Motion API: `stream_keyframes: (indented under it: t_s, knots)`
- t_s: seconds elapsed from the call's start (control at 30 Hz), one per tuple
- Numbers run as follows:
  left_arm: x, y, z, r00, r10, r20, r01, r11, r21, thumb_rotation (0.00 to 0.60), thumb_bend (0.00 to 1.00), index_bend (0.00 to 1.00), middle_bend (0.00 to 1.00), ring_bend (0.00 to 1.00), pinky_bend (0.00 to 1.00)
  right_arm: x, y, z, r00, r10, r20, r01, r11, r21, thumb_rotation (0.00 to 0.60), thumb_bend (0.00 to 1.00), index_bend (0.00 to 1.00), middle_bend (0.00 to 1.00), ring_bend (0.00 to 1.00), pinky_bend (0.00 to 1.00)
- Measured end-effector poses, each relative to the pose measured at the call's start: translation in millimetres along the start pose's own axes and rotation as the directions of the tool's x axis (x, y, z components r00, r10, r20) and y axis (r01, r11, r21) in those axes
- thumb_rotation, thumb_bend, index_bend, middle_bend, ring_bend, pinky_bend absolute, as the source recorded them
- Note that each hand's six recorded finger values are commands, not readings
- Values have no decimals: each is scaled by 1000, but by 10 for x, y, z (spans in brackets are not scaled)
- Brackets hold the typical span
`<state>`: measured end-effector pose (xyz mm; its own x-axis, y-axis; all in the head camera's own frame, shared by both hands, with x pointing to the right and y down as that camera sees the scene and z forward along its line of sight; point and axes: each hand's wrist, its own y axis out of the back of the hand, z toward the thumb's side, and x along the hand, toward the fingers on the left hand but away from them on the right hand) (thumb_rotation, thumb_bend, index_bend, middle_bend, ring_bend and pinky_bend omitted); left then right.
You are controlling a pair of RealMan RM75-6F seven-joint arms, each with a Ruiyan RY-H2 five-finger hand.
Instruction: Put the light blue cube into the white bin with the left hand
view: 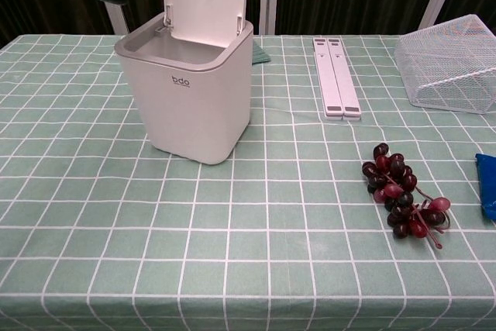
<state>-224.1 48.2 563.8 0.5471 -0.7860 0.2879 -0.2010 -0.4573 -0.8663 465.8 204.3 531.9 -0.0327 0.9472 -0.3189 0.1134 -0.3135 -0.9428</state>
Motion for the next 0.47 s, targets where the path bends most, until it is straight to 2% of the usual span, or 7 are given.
stream_keyframes:
  t_s: [0.13, 0.23, 0.37, 0.47]
  knots:
    - [-425, 83, -272, 994, 37, -105, -31, 998, 59, 600, 0, 67, 85, 81, 310, 8, -4, 8, 1000, 2, -4, -2, 1000, 3, 600, 238, 0, 0, 0, 0]
    - [-902, 46, -515, 975, 60, -216, -39, 994, 97, 600, 0, 118, 123, 81, 301, 15, -22, 44, 1000, 7, -16, -7, 1000, 7, 600, 237, 0, 0, 0, 0]
    - [-1668, -132, -812, 925, 73, -373, -9, 985, 170, 600, 0, 156, 163, 81, 277, 31, -64, 124, 999, 18, -37, -18, 1000, 12, 600, 236, 0, 0, 0, 0]
    - [-2062, -260, -949, 895, 87, -438, 16, 974, 225, 600, 0, 156, 163, 81, 261, 47, -95, 191, 998, 27, -52, -26, 1000, 15, 600, 237, 0, 0, 0, 0]
